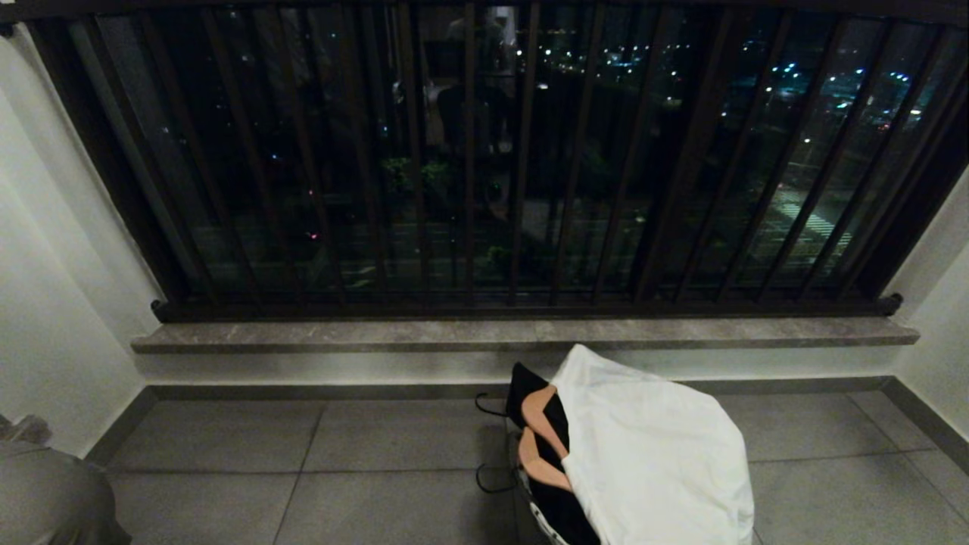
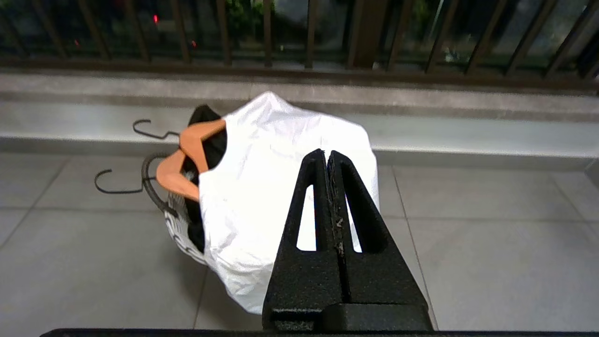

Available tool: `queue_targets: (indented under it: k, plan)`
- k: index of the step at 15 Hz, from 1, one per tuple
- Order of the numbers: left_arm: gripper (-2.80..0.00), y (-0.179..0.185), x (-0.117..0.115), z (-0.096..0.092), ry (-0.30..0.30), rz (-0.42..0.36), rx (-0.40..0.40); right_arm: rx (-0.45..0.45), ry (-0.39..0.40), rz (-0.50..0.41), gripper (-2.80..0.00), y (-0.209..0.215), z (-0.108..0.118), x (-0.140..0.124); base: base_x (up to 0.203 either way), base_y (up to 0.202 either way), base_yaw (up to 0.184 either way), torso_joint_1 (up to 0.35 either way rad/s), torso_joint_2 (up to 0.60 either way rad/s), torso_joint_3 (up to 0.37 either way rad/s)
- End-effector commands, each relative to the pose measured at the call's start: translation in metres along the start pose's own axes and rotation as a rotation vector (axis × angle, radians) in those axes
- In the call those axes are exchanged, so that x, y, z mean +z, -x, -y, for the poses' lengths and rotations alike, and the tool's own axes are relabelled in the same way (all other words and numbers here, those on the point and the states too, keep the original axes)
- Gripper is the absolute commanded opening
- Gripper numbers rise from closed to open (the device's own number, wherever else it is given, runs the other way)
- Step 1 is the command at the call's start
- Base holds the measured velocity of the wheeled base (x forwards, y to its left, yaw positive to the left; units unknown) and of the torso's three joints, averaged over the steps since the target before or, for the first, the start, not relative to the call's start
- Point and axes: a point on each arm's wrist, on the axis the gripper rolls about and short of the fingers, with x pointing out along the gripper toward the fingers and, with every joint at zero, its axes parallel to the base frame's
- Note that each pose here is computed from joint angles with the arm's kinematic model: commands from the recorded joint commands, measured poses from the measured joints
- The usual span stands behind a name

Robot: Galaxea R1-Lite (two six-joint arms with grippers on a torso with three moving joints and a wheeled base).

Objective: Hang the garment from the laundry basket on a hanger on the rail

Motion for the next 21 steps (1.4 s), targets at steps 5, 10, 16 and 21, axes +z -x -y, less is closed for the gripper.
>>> queue_targets:
  k: [5, 10, 16, 21]
  plan:
    - [-2.80, -0.0002, -0.0003, 0.0000, 0.000, -0.002, 0.000, 0.001, 0.001, 0.001, -2.80, 0.0000, 0.0000, 0.0004, 0.000, 0.000, 0.000, 0.002, 0.00, -0.197]
    - [-2.80, -0.0002, -0.0003, 0.0000, 0.000, -0.002, 0.000, -0.001, 0.001, 0.001, -2.80, -0.0001, 0.0000, 0.0002, 0.000, 0.000, 0.000, 0.003, 0.00, -0.197]
    - [-2.80, -0.0002, -0.0003, 0.0000, 0.002, -0.002, 0.000, 0.001, 0.001, 0.000, -2.80, -0.0001, 0.0000, 0.0001, 0.000, 0.000, 0.000, 0.004, 0.00, -0.196]
    - [-2.80, -0.0002, -0.0003, 0.0000, 0.002, -0.002, 0.000, 0.001, 0.001, 0.001, -2.80, 0.0000, 0.0000, 0.0005, 0.000, 0.000, 0.000, 0.003, 0.00, -0.197]
